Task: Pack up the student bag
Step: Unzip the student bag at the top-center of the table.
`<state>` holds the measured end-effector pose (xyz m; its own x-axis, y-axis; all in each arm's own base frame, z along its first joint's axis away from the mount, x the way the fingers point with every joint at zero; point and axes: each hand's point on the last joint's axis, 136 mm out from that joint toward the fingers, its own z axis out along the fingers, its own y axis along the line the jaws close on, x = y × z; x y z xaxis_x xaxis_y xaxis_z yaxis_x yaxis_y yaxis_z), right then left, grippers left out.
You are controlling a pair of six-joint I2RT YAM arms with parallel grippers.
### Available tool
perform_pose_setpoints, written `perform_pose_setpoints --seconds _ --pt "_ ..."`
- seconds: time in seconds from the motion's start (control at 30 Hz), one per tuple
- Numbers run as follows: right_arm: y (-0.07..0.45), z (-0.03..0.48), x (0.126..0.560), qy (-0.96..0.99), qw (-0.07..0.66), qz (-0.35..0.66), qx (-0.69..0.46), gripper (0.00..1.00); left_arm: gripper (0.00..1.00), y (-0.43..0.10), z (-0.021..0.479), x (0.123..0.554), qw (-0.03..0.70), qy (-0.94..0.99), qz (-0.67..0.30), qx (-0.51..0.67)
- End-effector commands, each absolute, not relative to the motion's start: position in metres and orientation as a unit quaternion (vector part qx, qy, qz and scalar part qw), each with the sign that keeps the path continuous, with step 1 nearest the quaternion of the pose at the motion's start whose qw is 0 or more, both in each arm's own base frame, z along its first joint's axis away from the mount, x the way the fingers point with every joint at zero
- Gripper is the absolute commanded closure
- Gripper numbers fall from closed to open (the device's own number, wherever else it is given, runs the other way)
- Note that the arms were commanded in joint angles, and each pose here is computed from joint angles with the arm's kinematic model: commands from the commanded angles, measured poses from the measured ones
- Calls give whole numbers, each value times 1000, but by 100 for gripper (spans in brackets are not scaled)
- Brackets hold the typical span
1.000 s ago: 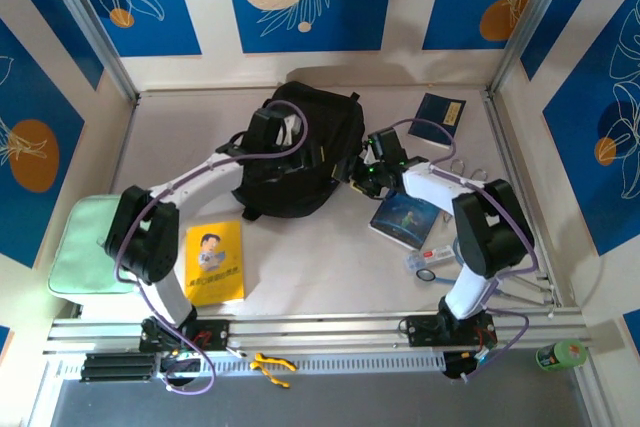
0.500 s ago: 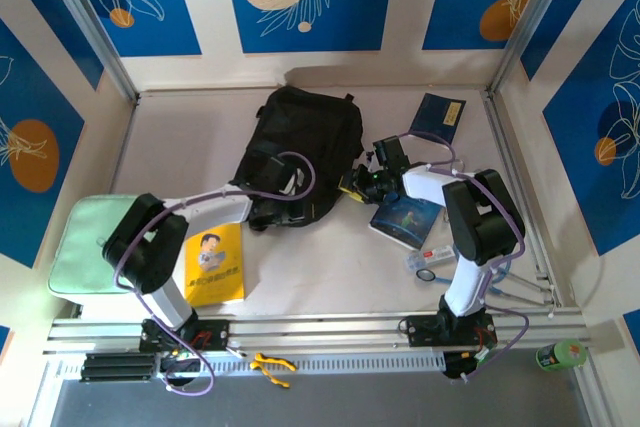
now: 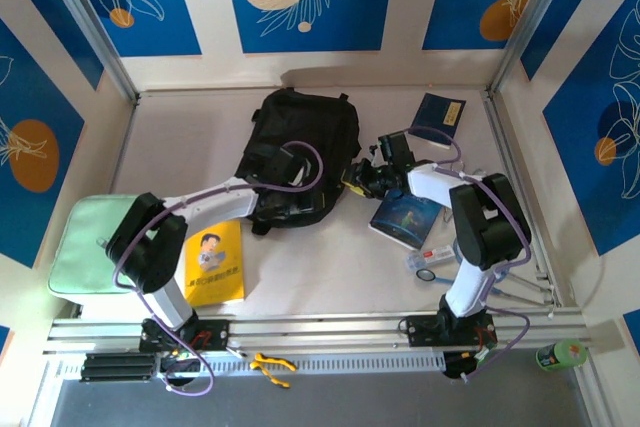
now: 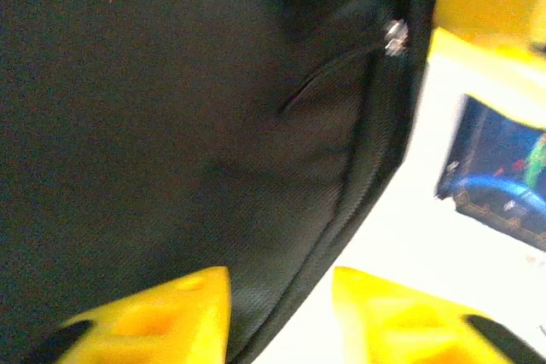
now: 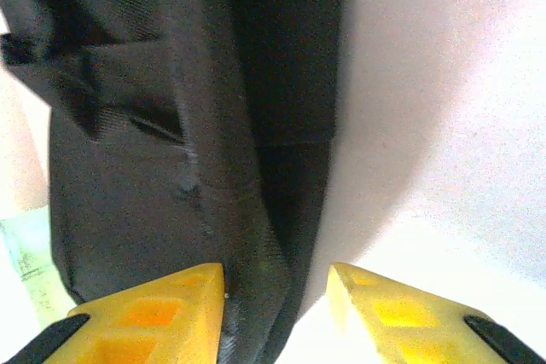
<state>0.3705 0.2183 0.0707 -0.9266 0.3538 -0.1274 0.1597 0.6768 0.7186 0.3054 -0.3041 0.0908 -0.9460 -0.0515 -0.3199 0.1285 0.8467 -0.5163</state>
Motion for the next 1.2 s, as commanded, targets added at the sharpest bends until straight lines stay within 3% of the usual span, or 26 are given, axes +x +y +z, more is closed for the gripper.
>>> perform_pose_setpoints --seconds 0.0,0.53,1.17 --pt "224 88 373 900 140 395 122 62 55 -316 110 322 170 930 -325 -22" --pt "220 40 357 915 95 362 149 66 45 -335 73 367 139 919 -357 -95" --pt "218 36 356 912 90 364 166 68 65 -356 84 375 125 908 -396 -44"
